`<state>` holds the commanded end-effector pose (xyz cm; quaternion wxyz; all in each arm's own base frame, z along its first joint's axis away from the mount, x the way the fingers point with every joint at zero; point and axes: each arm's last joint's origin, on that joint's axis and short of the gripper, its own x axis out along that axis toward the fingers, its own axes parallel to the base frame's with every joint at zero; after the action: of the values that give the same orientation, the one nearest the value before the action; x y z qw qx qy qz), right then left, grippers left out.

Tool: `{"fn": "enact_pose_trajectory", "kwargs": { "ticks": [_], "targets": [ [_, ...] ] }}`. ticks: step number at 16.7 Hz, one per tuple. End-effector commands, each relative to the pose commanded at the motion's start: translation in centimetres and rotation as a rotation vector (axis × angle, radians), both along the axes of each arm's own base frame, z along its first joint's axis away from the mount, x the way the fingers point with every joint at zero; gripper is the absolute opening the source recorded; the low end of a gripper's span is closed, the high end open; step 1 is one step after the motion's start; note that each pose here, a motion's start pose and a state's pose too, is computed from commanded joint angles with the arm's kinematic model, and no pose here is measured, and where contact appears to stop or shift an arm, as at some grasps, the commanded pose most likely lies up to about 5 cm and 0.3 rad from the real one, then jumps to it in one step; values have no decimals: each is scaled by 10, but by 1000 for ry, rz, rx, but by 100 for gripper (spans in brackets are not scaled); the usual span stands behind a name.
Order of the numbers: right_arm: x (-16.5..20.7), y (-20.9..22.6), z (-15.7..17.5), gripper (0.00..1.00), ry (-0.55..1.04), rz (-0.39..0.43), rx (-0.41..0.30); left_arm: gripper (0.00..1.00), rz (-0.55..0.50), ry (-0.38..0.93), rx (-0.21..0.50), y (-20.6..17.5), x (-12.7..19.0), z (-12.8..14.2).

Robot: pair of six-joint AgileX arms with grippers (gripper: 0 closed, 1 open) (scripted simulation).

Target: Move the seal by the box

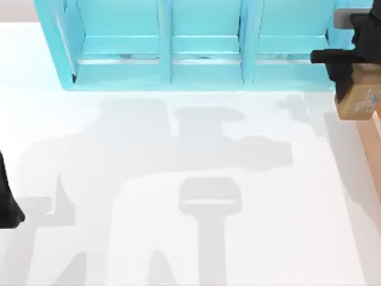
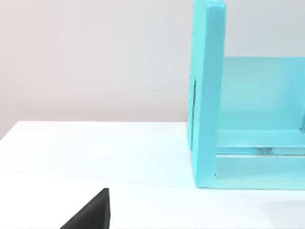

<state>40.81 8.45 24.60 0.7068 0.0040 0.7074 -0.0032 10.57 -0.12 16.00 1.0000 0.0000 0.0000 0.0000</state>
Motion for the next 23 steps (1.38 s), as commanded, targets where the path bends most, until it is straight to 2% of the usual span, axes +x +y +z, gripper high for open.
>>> {"fn": "enact_pose_trajectory", "kwargs": {
  "ticks": [6, 11, 23],
  "targets": [
    [-2, -1, -35, 0, 0, 0, 0, 100, 0, 0, 0, 0, 0, 0],
    [-2, -1, -38, 0, 2, 0, 0, 100, 0, 0, 0, 0, 0, 0],
    [-2, -1, -38, 90, 2, 0, 0, 100, 0, 0, 0, 0, 0, 0]
  ]
}}
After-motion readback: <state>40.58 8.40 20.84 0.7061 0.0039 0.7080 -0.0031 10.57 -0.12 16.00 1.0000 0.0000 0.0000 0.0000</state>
